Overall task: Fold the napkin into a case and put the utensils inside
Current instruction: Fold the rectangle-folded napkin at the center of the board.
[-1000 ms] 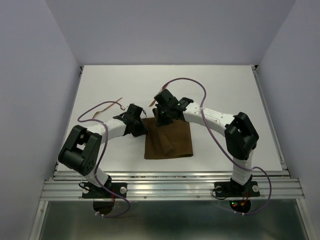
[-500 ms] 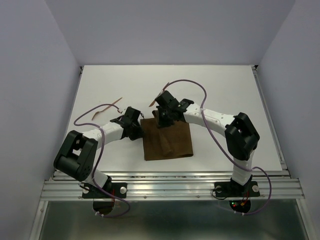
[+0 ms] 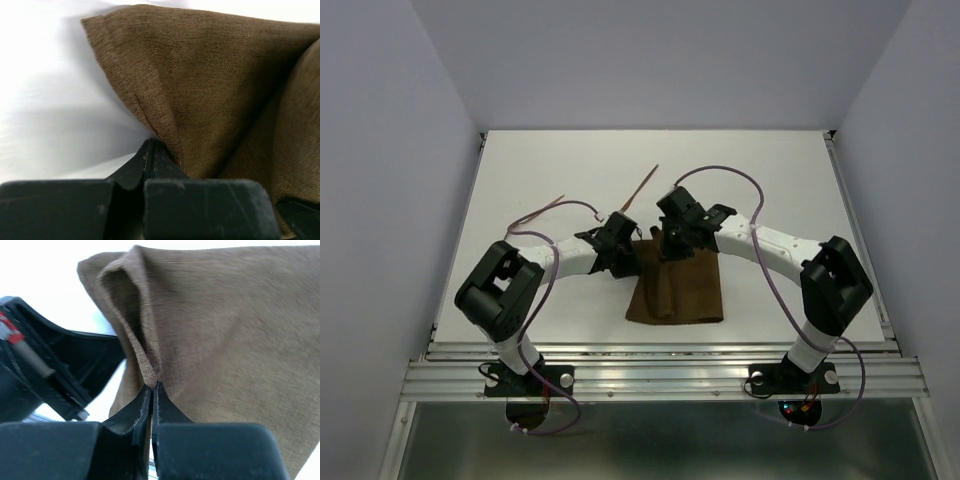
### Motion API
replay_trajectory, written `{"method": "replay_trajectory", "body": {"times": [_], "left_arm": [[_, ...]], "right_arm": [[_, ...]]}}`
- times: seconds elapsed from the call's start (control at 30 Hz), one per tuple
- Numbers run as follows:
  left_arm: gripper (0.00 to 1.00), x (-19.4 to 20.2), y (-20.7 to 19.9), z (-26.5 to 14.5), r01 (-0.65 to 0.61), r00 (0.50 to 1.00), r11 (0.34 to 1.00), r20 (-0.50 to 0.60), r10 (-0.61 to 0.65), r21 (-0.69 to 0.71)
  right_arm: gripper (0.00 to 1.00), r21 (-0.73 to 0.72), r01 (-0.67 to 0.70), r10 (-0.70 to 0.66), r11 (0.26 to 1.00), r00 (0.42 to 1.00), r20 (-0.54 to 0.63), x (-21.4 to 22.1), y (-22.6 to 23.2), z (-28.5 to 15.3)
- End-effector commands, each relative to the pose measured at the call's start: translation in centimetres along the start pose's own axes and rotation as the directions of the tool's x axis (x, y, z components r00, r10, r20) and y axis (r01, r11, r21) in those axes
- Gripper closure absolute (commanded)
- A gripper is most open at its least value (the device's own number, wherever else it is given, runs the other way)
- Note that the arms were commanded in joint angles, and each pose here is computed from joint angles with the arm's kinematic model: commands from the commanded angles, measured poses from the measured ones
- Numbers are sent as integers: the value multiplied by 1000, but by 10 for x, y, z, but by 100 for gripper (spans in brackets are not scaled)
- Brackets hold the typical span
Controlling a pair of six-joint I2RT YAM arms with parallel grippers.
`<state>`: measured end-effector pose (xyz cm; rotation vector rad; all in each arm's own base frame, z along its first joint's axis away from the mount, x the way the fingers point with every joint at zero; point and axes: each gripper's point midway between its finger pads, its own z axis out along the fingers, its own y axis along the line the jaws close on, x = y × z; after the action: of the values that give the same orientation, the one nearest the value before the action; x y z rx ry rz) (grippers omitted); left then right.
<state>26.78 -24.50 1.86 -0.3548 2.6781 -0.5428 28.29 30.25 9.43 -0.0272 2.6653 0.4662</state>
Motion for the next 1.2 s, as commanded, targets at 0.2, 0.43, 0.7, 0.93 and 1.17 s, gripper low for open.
{"method": "replay_trajectory", "body": {"times": [0.2, 0.43, 0.7, 0.93, 1.17], "left_arm": [[100, 3, -36, 24, -14, 999, 1000, -40, 14, 14], [100, 5, -24, 11, -26, 999, 1000, -40, 26, -6], [100, 14, 1, -10, -32, 999, 999, -17, 31, -44], [100, 18, 13, -10, -34, 999, 998, -8, 33, -59], [100, 18, 13, -7, -29, 1000, 998, -6, 29, -58]], "right_arm": [[99, 5, -1, 1, 1000, 998, 59, -24, -14, -28], [99, -32, 3, -2, 999, 999, 46, -25, -6, -35], [99, -85, 14, -12, 996, 1000, 25, -25, 6, -42], [99, -99, 37, -40, 994, 999, -19, -20, 10, -41], [99, -115, 54, -57, 992, 998, -26, -19, 21, -45]]}}
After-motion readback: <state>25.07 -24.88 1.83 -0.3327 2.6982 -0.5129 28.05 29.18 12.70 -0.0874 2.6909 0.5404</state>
